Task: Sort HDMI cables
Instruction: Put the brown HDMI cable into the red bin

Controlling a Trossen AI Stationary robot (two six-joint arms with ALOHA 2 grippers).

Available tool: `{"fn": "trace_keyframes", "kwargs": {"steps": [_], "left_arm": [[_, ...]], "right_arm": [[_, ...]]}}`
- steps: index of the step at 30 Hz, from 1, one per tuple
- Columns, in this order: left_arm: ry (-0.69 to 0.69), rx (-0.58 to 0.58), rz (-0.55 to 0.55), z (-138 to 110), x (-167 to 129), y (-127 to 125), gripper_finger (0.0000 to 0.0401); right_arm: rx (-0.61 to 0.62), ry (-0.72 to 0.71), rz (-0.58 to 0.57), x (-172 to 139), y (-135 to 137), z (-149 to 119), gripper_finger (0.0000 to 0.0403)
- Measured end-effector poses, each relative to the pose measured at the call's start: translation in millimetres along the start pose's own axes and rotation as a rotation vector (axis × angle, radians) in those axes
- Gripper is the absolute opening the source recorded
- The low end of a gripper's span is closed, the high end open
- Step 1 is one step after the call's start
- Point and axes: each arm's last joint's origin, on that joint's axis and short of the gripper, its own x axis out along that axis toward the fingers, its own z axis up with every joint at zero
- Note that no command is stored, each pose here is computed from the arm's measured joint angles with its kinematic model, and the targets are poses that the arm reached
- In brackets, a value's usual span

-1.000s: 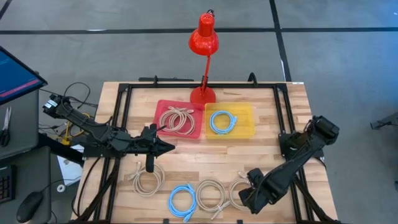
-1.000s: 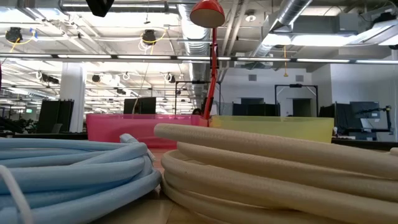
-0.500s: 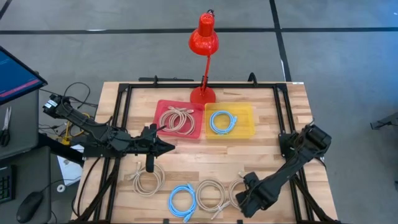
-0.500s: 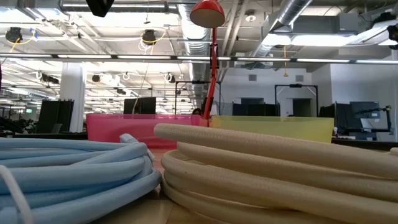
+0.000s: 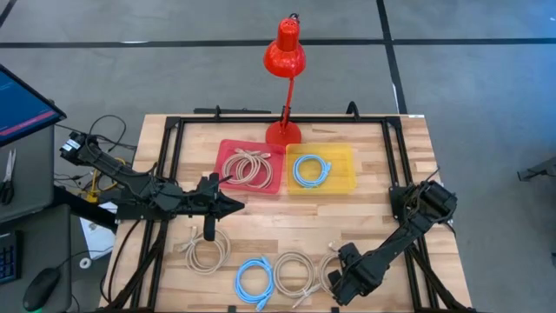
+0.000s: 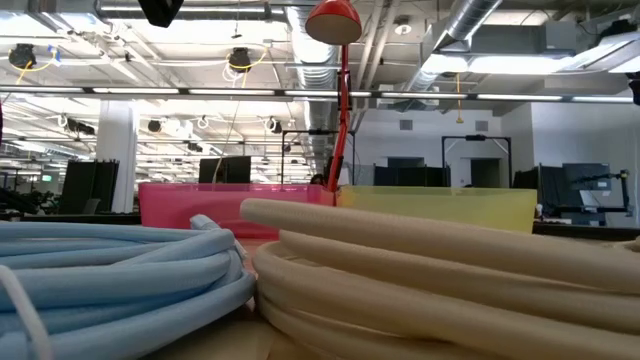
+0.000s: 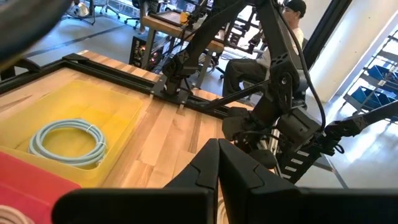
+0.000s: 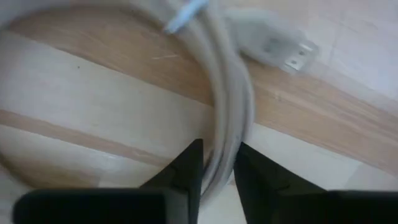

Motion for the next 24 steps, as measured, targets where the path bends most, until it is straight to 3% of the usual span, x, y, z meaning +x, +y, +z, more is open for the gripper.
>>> {"fn": "trace_keyframes", "kwargs": {"steps": [6, 14, 24], "left_arm": [[0.0, 0.0, 0.0, 0, 0, 0, 0.0008], [0.0, 0.0, 0.0, 0, 0, 0, 0.0008], [0.0, 0.0, 0.0, 0, 0, 0, 0.0008]], "right_arm": [[-0.061, -0.002, -0.001, -2, -2, -1, 0.0011], [-0.106, 0.029, 0.011, -11, -5, -2, 0.0007], [-0.086, -0.093, 0.08, -71, -43, 15, 0.0005]]}}
